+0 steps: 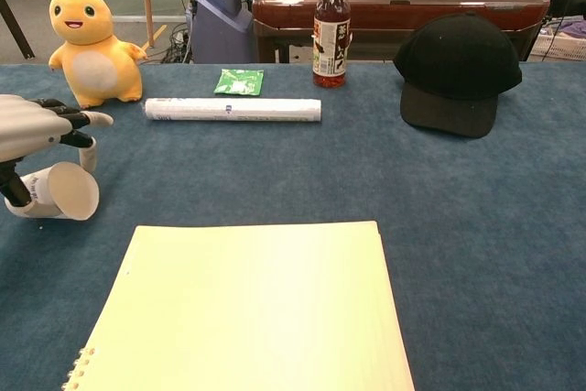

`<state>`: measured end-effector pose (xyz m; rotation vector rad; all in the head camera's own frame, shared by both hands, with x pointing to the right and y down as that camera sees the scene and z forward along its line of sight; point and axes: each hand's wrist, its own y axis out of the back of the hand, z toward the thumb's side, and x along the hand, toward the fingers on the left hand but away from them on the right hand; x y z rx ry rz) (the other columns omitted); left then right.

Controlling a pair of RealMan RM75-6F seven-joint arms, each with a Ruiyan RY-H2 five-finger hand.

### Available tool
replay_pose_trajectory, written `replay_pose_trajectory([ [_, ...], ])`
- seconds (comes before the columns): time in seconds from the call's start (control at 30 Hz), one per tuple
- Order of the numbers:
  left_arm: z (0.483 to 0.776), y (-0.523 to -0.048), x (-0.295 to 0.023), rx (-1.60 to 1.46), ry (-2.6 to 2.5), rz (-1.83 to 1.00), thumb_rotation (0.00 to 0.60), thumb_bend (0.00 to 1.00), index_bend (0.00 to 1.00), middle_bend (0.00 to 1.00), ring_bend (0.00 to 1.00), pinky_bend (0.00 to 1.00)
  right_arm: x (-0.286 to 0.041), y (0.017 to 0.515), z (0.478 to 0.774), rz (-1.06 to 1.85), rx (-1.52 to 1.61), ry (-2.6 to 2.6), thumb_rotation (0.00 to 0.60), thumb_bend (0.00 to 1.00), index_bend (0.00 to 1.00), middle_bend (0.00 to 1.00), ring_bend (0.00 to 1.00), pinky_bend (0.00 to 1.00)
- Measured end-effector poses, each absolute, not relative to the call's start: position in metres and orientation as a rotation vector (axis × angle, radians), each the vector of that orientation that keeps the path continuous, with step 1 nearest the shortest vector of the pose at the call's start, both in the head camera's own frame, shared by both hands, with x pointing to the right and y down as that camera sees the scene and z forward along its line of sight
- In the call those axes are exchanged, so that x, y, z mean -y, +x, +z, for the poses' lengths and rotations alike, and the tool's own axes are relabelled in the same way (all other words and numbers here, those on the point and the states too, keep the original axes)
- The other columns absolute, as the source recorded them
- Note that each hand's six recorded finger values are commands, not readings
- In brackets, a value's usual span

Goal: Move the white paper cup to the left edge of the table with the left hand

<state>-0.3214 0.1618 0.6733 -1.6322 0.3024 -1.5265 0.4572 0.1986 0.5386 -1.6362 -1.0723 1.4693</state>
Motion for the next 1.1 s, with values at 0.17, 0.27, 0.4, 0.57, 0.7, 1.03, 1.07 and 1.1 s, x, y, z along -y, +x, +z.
replay_pose_trajectory([
  [0.17, 0.663, -0.326, -0.156, -0.43, -1.702, -1.523, 0.6, 0.15, 0.36, 0.0, 0.0, 0.0, -0.199, 0.456, 0.539, 1.468, 1.068, -1.637, 0.6, 0.0, 0.15, 0.14, 0.14, 0.37],
  [0.27, 0.658, -0.332, -0.152, -0.538, -1.76, -1.519, 0.6, 0.15, 0.36, 0.0, 0.0, 0.0, -0.199, 0.456, 0.54, 1.469, 1.065, -1.638, 0.6, 0.0, 0.15, 0.14, 0.14, 0.37],
  [0.4, 0.652, -0.343, -0.147, -0.706, -1.851, -1.519, 0.6, 0.15, 0.36, 0.0, 0.0, 0.0, -0.199, 0.455, 0.54, 1.471, 1.064, -1.639, 0.6, 0.0, 0.15, 0.14, 0.14, 0.37],
  [0.57, 0.65, -0.358, -0.143, -0.883, -1.946, -1.528, 0.6, 0.15, 0.36, 0.0, 0.0, 0.0, -0.199, 0.455, 0.542, 1.474, 1.059, -1.64, 0.6, 0.0, 0.15, 0.14, 0.14, 0.37],
  [0.7, 0.651, -0.371, -0.143, -1.009, -2.011, -1.536, 0.6, 0.15, 0.36, 0.0, 0.0, 0.0, -0.199, 0.455, 0.542, 1.475, 1.059, -1.639, 0.6, 0.0, 0.15, 0.14, 0.14, 0.37],
  [1.03, 0.663, -0.39, -0.154, -1.197, -2.077, -1.486, 0.6, 0.15, 0.37, 0.0, 0.0, 0.0, -0.199, 0.455, 0.541, 1.475, 1.06, -1.638, 0.6, 0.0, 0.15, 0.14, 0.14, 0.37],
  [1.07, 0.664, -0.392, -0.155, -1.215, -2.076, -1.472, 0.6, 0.15, 0.37, 0.0, 0.0, 0.0, -0.199, 0.455, 0.541, 1.475, 1.06, -1.637, 0.6, 0.0, 0.15, 0.14, 0.14, 0.37],
  [1.1, 0.666, -0.393, -0.158, -1.239, -2.075, -1.452, 0.6, 0.15, 0.37, 0.0, 0.0, 0.0, -0.199, 0.455, 0.541, 1.475, 1.06, -1.637, 0.6, 0.0, 0.15, 0.14, 0.14, 0.37],
])
